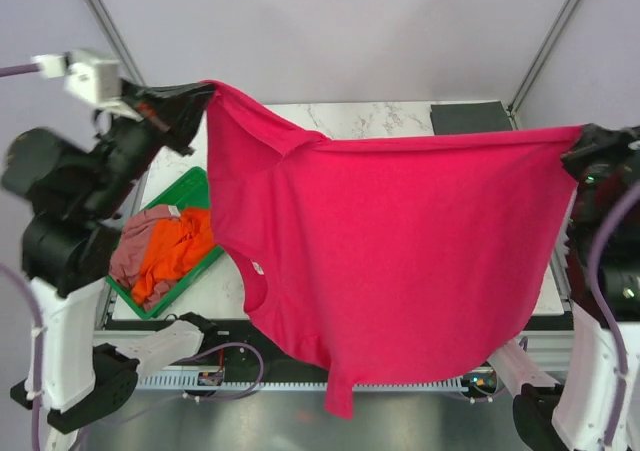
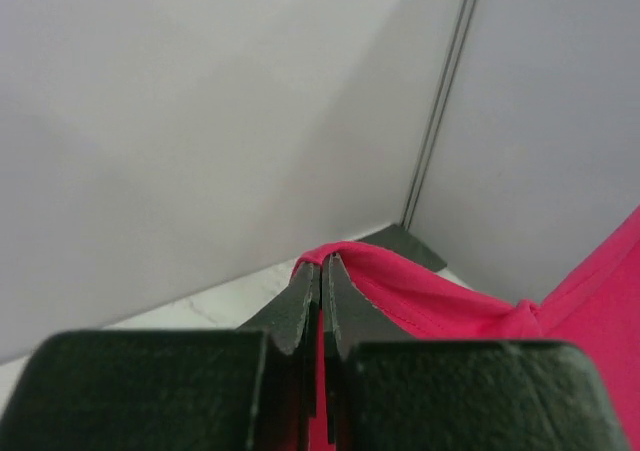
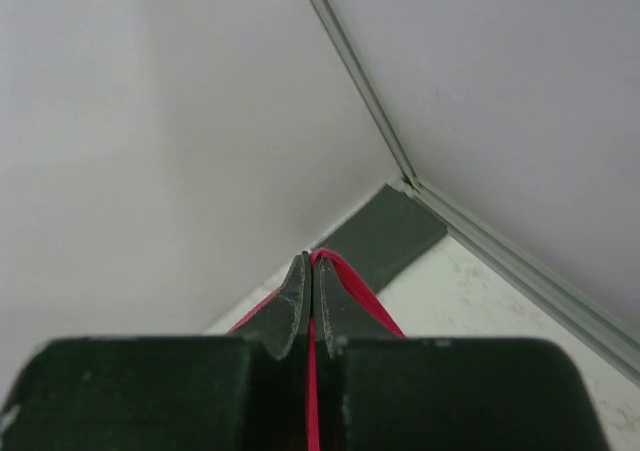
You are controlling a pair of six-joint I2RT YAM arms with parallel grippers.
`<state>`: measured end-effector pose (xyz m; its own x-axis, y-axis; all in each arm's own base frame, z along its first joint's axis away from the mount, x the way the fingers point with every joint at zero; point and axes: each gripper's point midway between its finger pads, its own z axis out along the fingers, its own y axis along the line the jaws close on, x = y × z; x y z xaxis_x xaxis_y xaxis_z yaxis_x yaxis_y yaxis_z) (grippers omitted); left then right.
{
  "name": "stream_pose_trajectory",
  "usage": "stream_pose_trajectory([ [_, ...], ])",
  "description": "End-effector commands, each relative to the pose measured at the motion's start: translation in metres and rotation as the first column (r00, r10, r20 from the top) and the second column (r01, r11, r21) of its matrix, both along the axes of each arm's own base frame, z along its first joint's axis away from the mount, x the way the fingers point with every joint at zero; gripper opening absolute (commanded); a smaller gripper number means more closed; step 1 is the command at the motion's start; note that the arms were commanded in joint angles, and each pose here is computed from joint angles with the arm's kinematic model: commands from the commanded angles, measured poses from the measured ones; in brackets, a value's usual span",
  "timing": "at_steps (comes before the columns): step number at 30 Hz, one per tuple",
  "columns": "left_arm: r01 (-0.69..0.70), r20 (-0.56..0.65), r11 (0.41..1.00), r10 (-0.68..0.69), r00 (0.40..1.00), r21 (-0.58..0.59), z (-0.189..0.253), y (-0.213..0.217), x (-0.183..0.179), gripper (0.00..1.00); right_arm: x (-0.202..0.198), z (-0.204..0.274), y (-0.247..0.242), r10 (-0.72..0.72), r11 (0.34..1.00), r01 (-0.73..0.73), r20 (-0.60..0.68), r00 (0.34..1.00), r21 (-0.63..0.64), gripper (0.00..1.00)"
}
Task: Fold and stack the t-shirts
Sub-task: Flatten the tshirt out
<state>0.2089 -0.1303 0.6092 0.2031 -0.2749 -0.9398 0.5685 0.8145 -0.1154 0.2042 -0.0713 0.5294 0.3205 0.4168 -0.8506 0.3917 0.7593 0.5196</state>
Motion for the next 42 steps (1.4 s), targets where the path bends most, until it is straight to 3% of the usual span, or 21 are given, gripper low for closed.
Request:
stream_pose_trajectory([
  [1, -0.061, -0.092, 0.985, 0.076, 0.993, 0.164, -0.062, -0.019, 0.069, 0.02, 0.039, -0.038, -0.008, -0.039, 0.999, 0.040, -0.044, 0.998, 0.004, 0.00],
  [2, -0.069, -0.101, 0.981, 0.088, 0.991, 0.180, -0.074, -0.024, 0.084, 0.02, 0.058, -0.079, -0.008, -0.039, 0.999, 0.040, -0.126, 0.991, 0.008, 0.00],
  [4, -0.078, -0.168, 0.966, 0.122, 0.978, 0.245, -0.123, -0.032, 0.113, 0.02, 0.080, -0.107, -0.010, -0.048, 0.998, 0.052, -0.143, 0.988, 0.021, 0.00],
  [5, -0.094, -0.168, 0.964, 0.139, 0.976, 0.250, -0.135, -0.036, 0.129, 0.02, 0.093, -0.148, -0.012, -0.061, 0.997, 0.068, -0.217, 0.974, 0.024, 0.00],
  [12, 0.008, -0.405, 0.903, 0.185, 0.895, 0.430, -0.297, -0.063, 0.235, 0.02, 0.185, -0.285, -0.012, -0.049, 0.996, 0.072, -0.346, 0.937, 0.054, 0.00],
  [15, 0.036, -0.446, 0.913, 0.163, 0.880, 0.405, -0.312, -0.067, 0.266, 0.02, 0.227, -0.301, -0.004, 0.025, 0.998, -0.006, -0.347, 0.937, 0.057, 0.00],
  [18, 0.048, -0.478, 0.917, 0.161, 0.864, 0.395, -0.337, -0.077, 0.316, 0.02, 0.275, -0.345, 0.004, 0.099, 0.995, -0.079, -0.440, 0.892, 0.063, 0.00],
  [24, 0.050, -0.475, 0.936, 0.131, 0.870, 0.349, -0.343, -0.091, 0.370, 0.02, 0.320, -0.365, -0.009, 0.096, 0.995, -0.070, -0.474, 0.875, 0.073, 0.00],
  [27, 0.081, -0.501, 0.942, 0.099, 0.860, 0.325, -0.359, -0.102, 0.382, 0.02, 0.335, -0.366, -0.014, 0.110, 0.994, -0.087, -0.466, 0.878, 0.070, 0.00],
  [33, 0.069, -0.472, 0.958, 0.073, 0.879, 0.277, -0.348, -0.114, 0.409, 0.02, 0.366, -0.368, -0.023, 0.143, 0.990, -0.130, -0.458, 0.877, 0.061, 0.00],
  [38, 0.059, -0.510, 0.965, 0.082, 0.856, 0.254, -0.363, -0.114, 0.412, 0.02, 0.379, -0.373, -0.020, 0.212, 0.977, -0.203, -0.449, 0.868, 0.070, 0.00],
  [42, 0.006, -0.562, 0.964, 0.150, 0.814, 0.266, -0.377, -0.098, 0.397, 0.02, 0.378, -0.382, -0.016, 0.279, 0.958, -0.270, -0.504, 0.817, 0.093, 0.00],
])
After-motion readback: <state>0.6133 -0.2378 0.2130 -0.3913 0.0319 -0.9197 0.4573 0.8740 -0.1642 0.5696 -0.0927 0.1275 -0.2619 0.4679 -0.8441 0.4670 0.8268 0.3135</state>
